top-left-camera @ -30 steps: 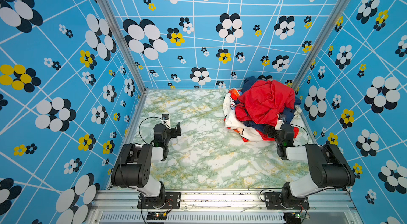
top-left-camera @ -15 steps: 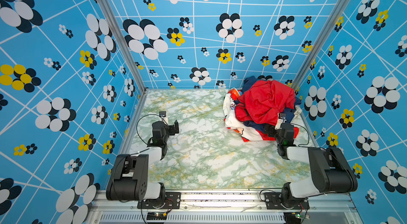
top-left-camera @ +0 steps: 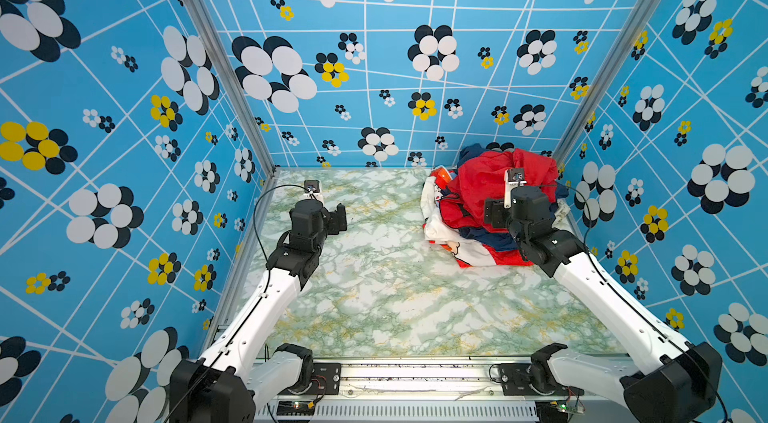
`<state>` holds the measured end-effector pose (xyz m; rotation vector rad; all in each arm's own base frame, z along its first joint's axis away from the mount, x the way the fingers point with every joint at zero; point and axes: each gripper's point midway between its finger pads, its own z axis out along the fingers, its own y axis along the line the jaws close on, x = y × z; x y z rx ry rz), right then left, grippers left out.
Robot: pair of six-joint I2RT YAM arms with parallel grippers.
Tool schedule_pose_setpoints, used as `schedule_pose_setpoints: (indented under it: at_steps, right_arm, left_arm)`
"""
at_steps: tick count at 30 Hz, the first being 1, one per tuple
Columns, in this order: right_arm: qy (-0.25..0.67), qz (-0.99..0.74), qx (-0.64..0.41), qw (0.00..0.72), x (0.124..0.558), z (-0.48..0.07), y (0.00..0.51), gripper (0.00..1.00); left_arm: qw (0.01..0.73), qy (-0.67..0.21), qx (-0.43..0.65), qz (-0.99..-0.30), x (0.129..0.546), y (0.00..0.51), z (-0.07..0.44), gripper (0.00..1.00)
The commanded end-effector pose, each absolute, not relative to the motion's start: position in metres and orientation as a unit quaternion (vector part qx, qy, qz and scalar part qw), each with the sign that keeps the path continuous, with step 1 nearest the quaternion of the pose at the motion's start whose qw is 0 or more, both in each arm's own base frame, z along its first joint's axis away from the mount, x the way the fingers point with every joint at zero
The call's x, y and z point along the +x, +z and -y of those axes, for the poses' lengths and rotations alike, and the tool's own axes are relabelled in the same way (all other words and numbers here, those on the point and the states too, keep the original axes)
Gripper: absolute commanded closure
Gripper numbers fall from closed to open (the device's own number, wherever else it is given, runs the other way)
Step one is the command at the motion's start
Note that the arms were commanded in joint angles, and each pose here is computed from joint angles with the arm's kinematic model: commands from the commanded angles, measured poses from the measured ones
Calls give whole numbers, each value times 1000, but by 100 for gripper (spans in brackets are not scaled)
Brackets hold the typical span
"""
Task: Pick out a specific cloth from the pile
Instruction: 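Reach the right gripper into the pile and grasp the white cartoon-print cloth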
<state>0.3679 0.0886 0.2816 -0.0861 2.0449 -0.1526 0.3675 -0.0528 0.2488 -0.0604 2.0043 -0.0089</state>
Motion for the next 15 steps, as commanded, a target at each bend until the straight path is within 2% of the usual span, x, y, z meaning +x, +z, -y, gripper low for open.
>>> schedule_pose_setpoints:
  at_steps: [1, 7, 15]
  right_arm:
    - [-108, -899, -56, 421, 347, -86, 249, 14]
    - [-55, -922, -97, 372, 358, -141, 242, 21]
    - [-2, -944, -153, 291, 386, -225, 196, 23]
  left_arm:
    - [467, -6, -24, -884, 349, 223, 62, 5]
    - [450, -19, -9, -893, 343, 215, 81, 5]
    - [443, -24, -12, -896, 339, 207, 85, 5]
